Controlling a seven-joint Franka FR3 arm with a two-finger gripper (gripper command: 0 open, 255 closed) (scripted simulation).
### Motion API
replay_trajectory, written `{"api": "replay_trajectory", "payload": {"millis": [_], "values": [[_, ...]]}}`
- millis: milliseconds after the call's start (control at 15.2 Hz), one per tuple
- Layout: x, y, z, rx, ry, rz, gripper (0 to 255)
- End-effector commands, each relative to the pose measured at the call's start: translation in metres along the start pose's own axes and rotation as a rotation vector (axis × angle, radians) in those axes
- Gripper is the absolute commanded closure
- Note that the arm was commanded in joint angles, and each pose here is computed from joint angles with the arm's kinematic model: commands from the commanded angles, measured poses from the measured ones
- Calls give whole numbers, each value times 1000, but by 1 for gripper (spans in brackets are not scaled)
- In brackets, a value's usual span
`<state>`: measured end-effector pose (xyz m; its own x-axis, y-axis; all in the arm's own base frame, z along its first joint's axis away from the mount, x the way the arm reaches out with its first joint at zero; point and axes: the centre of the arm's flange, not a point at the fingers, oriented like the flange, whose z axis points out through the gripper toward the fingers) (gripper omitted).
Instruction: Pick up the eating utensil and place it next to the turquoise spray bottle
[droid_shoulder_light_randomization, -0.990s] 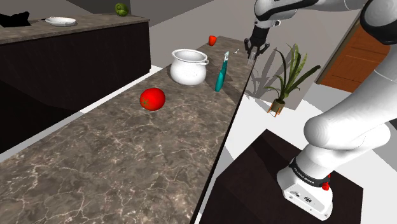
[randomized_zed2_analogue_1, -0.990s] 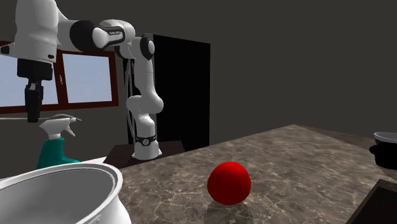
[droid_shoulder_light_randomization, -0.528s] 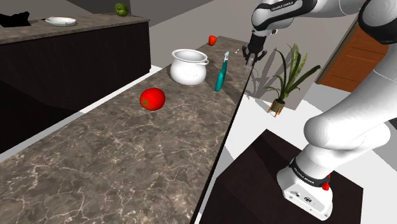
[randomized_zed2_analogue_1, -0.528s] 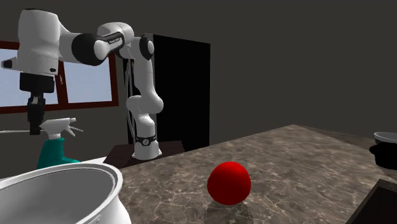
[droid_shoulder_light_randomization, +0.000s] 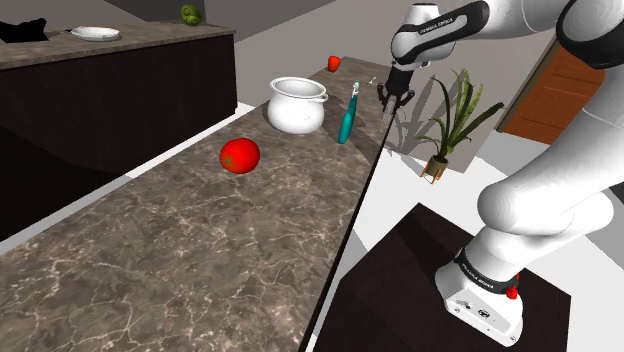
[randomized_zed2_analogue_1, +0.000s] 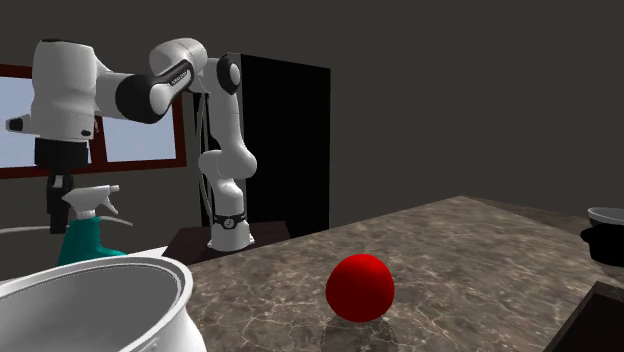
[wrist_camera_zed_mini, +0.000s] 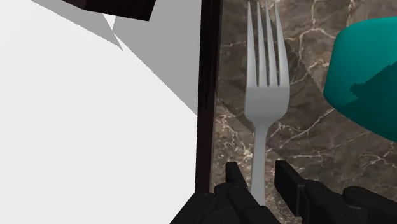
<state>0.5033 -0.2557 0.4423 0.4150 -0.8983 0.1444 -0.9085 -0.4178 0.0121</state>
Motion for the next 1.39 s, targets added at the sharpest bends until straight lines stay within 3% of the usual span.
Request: {"api": "replay_trajectory", "payload": {"millis": [0,1320], "values": [[-1,0,11,0,1,0,255],[-17,-1,118,0,1,0,255]]}}
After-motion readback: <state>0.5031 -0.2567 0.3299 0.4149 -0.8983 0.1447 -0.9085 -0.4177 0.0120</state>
